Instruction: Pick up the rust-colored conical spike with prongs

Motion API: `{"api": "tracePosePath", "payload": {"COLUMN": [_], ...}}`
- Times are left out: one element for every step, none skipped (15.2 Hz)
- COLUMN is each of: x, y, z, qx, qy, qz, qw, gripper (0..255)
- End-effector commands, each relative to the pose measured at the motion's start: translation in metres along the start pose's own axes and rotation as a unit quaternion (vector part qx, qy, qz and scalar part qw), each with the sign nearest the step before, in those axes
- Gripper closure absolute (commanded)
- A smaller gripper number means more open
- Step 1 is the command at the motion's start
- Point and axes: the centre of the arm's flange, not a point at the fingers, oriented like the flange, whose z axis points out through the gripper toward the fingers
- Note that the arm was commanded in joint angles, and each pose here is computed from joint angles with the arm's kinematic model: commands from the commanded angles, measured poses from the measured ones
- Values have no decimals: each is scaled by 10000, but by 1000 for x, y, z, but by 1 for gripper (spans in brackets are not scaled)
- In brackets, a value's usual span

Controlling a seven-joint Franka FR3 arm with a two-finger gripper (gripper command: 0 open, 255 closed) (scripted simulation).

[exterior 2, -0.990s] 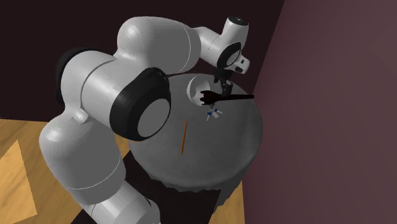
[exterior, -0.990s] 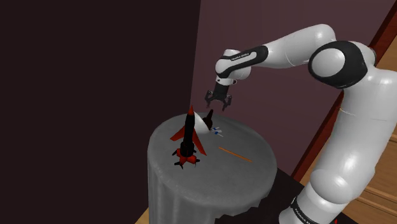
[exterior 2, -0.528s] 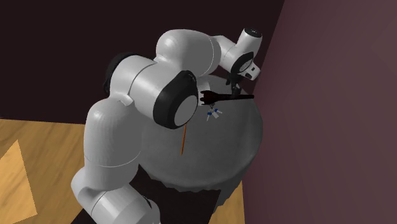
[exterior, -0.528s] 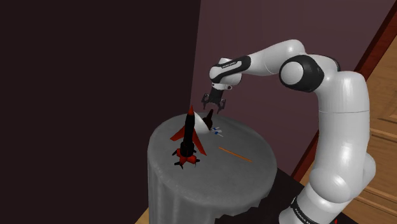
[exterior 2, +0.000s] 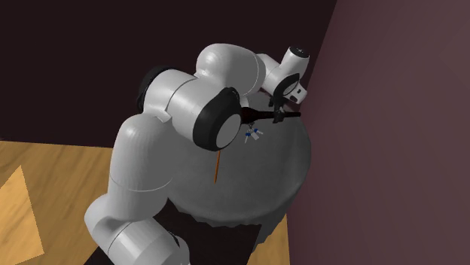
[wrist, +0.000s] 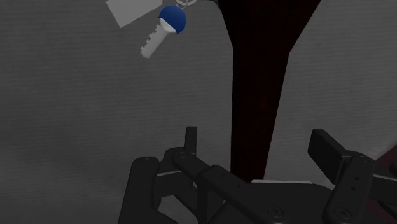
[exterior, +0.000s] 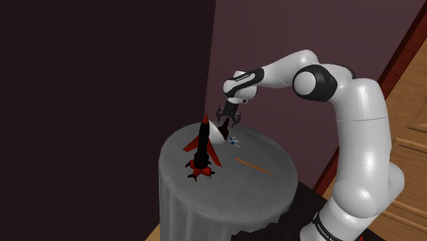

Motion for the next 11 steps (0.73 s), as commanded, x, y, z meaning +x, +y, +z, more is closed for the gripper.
{"api": "tracePosePath", "payload": {"x": [1,1,1,1,1,1,1,1,1,1,1], "y": [0,0,1,1,1,1,1,0,1,1,1], "z": [6,6,6,6,6,6,6,6,6,6,6], "qx": [2,2,2,2,2,2,2,2,2,2,2], "qy": [2,2,2,2,2,2,2,2,2,2,2], "qz": [1,1,1,1,1,1,1,1,1,1,1], "qw": [10000,10000,10000,10000,10000,10000,10000,10000,10000,10000,10000], "gripper": [0,0,255,255,255,255,255,255,255,255,255]}}
